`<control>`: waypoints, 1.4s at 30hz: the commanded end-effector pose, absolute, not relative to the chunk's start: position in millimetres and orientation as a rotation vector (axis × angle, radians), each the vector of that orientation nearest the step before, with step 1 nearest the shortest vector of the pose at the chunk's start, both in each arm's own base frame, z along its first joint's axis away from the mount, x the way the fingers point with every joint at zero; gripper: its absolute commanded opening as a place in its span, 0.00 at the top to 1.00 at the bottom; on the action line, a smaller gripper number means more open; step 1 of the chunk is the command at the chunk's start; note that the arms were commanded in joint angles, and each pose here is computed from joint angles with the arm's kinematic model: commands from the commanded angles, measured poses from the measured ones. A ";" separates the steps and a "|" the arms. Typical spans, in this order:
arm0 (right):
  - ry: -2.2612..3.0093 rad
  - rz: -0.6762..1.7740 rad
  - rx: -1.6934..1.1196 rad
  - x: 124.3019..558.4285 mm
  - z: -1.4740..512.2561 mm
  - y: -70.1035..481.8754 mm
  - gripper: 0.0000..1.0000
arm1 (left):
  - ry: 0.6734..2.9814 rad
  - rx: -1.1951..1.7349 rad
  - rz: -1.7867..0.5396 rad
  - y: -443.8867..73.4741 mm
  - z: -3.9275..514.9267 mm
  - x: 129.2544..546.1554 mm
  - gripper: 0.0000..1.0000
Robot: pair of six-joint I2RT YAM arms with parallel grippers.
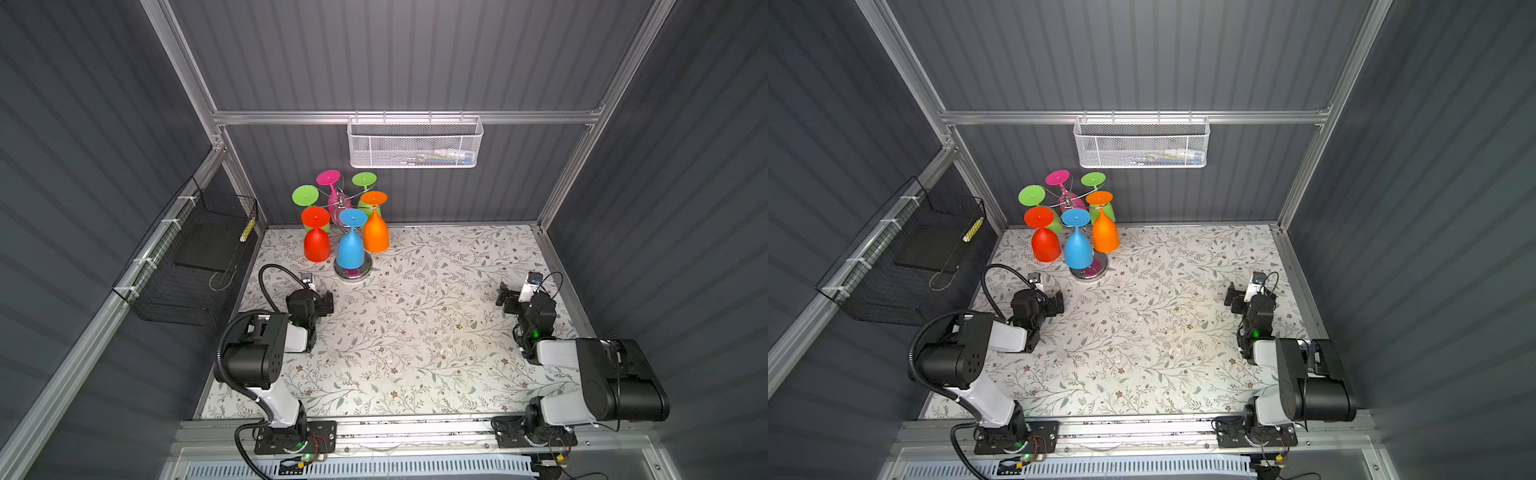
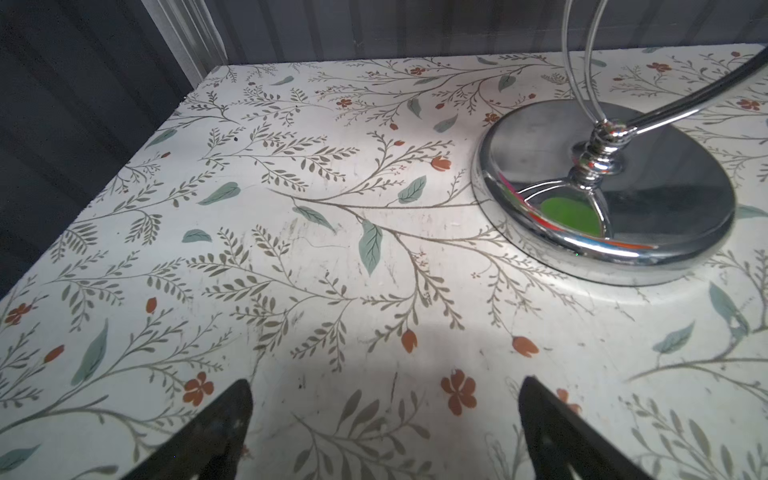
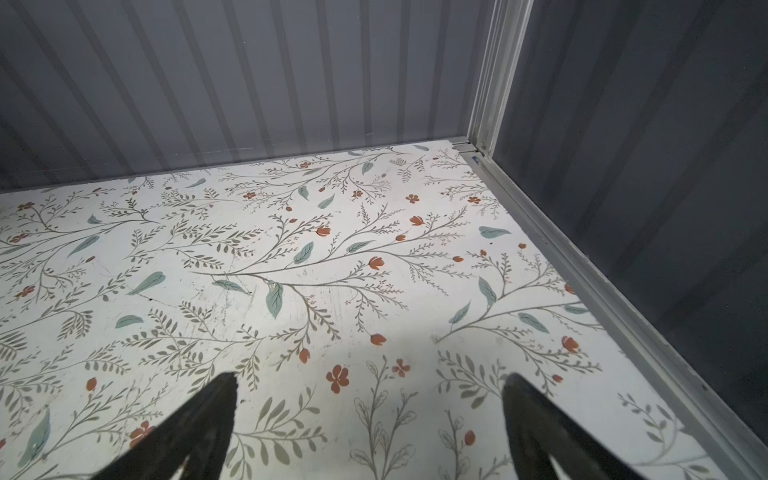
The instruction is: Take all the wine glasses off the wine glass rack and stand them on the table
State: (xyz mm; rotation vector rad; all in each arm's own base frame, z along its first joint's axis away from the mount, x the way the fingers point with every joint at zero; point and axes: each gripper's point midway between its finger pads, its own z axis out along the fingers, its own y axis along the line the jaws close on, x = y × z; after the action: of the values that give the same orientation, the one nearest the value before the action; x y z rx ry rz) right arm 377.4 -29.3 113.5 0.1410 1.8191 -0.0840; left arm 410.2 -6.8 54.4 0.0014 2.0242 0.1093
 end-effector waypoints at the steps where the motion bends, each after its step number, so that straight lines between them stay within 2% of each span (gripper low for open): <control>1: 1.793 -0.087 0.150 383.1 120.8 -30.1 0.01 | 1.988 -0.003 0.122 -6.7 63.5 418.6 0.00; 35: 1.794 -0.082 0.150 383.3 121.0 -30.5 0.01 | 1.985 -0.005 0.124 -6.2 64.0 418.5 0.00; 42: 1.743 -0.122 0.111 374.2 125.2 -22.3 0.01 | 1.921 0.034 0.183 -16.4 72.3 408.0 0.00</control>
State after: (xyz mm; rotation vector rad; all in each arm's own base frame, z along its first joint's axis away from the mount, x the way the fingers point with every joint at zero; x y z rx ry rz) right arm 377.9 -22.8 121.7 0.1210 1.7798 -0.0869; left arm 410.5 -17.1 63.4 0.0238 1.9731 0.1372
